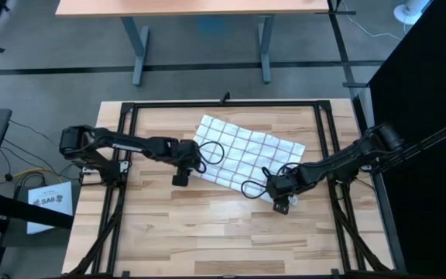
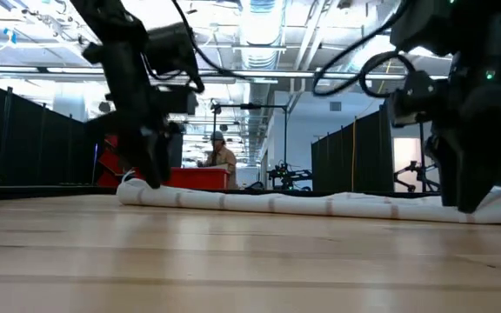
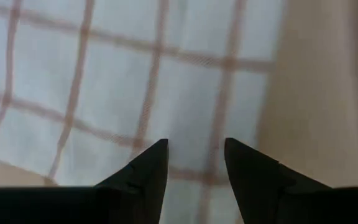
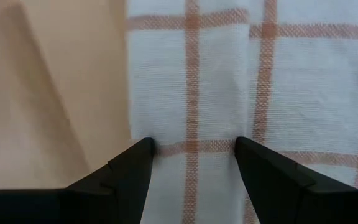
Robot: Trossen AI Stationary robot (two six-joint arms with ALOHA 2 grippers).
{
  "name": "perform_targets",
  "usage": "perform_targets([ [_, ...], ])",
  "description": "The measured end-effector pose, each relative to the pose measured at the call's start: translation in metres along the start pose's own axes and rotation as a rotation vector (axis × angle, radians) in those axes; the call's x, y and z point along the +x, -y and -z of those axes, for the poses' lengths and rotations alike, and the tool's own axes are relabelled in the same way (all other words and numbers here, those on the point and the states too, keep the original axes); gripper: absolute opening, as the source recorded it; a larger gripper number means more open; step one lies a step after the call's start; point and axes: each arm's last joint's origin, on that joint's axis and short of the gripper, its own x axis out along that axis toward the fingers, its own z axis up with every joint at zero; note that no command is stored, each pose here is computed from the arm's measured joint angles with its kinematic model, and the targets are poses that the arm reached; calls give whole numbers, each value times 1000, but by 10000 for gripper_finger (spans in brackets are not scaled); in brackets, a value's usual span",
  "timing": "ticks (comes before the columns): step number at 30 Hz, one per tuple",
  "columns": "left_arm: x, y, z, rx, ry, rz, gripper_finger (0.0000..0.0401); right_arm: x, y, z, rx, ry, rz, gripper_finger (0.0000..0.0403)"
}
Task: Roll towel
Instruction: Roll the white checkered towel
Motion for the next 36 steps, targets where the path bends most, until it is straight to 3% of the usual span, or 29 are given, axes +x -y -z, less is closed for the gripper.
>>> perform_targets([
  [3,9,-1,3,-67,-36,32,143,0,1,2,-24,-23,20,219],
  [10,3,28,-4,-293,-30,112,143,-1,5,8,-118,-83,54,219],
  [16,-2,59,-12,-347,-2,108,143,-1,5,7,-224,-75,43,219],
  [19,-5,66,-14,-294,-15,49,143,-4,4,4,-232,-68,40,219],
  [26,-32,64,-32,37,-74,-82,143,-47,-8,-8,-249,-26,72,219],
  [31,-47,66,-44,132,-63,-69,143,-65,-21,-9,-181,51,-12,219],
  [36,-50,76,-46,199,-50,-20,143,-55,-40,-3,-185,47,-46,219],
])
